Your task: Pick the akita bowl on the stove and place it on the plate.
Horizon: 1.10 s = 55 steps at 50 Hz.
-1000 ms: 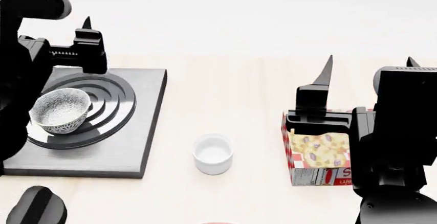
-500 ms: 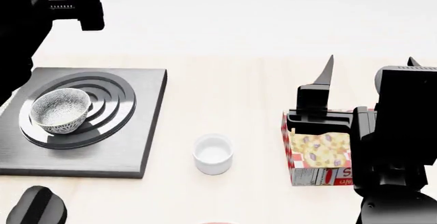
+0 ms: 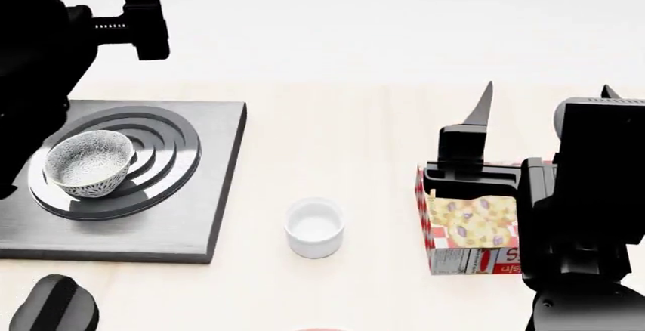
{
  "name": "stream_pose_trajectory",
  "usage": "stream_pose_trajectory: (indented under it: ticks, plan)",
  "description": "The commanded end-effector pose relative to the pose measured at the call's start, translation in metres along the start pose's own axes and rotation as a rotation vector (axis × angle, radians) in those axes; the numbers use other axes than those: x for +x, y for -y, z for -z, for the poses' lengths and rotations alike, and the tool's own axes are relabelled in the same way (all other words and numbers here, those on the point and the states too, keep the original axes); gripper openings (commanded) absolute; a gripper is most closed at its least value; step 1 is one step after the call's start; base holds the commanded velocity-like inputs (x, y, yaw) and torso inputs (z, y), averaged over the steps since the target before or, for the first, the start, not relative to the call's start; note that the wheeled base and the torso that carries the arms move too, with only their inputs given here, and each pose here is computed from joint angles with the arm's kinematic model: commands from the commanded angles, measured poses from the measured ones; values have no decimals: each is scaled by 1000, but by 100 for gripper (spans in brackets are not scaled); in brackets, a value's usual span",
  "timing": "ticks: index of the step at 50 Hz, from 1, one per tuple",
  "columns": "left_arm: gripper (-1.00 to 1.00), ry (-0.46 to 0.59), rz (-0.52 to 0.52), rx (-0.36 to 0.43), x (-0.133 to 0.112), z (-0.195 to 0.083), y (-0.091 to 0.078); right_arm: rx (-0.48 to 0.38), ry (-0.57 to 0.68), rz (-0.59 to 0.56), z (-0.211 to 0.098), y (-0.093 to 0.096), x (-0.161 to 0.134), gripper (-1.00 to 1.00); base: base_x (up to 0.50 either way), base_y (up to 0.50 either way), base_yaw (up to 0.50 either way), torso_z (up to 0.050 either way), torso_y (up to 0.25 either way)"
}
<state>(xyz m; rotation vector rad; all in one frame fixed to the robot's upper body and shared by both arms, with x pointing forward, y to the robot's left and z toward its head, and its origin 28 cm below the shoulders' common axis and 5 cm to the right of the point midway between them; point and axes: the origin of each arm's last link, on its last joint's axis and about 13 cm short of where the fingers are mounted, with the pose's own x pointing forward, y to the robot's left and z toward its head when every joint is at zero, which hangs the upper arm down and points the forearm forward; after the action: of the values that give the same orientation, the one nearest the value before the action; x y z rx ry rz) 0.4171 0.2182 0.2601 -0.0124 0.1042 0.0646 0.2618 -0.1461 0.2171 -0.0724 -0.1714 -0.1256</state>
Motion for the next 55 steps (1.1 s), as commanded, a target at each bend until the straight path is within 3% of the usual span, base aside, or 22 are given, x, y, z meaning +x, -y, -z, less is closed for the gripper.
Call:
stream_pose_trajectory:
  ticks: [1,13,30,31,55]
  plan:
    - [100,-2,59,-41,1,6,4,8,-3,6,0,1,0,100,0,0,0,0,0]
    - [100,62,75,33,0,4,3,11,-3,6,0,1,0,100,0,0,0,0,0]
    - [100,106,64,48,0,-2,2,9,-3,5,0,1,0,100,0,0,0,0,-66]
    - [100,131,54,82,1,-3,1,9,-3,4,0,1,0,100,0,0,0,0,0]
    - [100,132,71,65,-3,-5,2,10,-4,4,0,1,0,100,0,0,0,2,-89]
